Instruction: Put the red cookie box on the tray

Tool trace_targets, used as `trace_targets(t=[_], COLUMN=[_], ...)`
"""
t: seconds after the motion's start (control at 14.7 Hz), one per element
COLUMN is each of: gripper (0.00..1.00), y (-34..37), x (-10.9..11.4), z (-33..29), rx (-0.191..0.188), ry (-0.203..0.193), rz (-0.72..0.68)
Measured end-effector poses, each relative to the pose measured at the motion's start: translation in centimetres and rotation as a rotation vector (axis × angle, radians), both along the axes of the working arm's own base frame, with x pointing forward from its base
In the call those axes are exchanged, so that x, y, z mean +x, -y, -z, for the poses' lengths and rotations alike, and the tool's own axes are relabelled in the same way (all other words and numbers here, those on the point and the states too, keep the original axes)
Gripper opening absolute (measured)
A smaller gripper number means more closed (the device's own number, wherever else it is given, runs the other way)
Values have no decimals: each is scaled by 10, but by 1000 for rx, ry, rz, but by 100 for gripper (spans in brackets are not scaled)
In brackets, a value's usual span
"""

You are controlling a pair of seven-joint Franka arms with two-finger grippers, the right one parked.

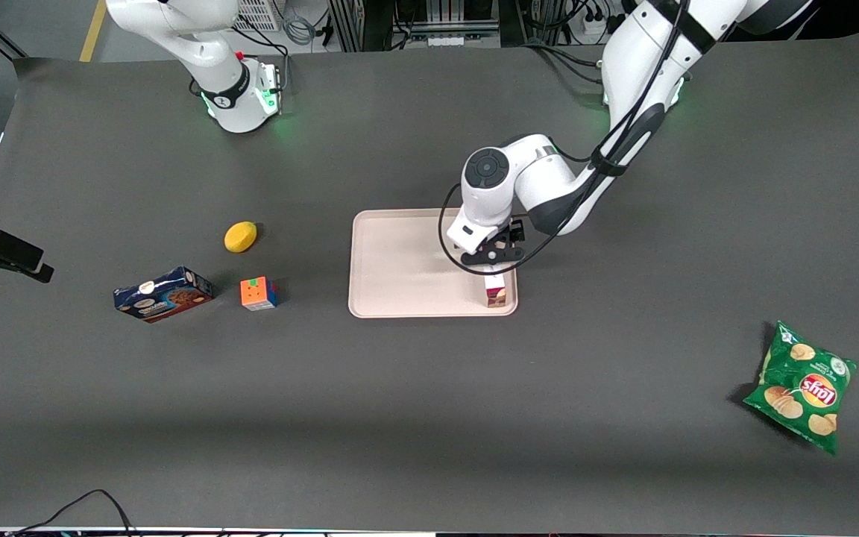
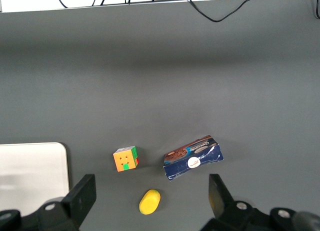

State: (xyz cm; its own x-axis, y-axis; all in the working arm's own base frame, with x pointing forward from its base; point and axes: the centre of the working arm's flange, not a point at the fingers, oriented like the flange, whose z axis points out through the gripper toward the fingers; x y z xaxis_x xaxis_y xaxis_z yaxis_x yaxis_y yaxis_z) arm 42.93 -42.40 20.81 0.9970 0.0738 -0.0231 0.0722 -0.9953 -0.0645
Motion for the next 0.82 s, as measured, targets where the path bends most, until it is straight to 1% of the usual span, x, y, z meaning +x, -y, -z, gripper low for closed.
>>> trace_targets(t=[0.2, 0.34, 0.41, 0.54, 0.61, 0.68, 0.82], gripper=[100, 100, 100, 100, 100, 100, 100], y=[0, 2, 3, 4, 4, 1, -14], x=[1, 6, 11, 25, 34, 43, 62], z=[-1, -10, -19, -51, -74, -103, -166], rx=[-2, -9, -1, 47, 72, 91, 109], ry=[3, 18, 27, 38, 32, 15, -32], rz=[-1, -5, -1, 58, 91, 126, 213])
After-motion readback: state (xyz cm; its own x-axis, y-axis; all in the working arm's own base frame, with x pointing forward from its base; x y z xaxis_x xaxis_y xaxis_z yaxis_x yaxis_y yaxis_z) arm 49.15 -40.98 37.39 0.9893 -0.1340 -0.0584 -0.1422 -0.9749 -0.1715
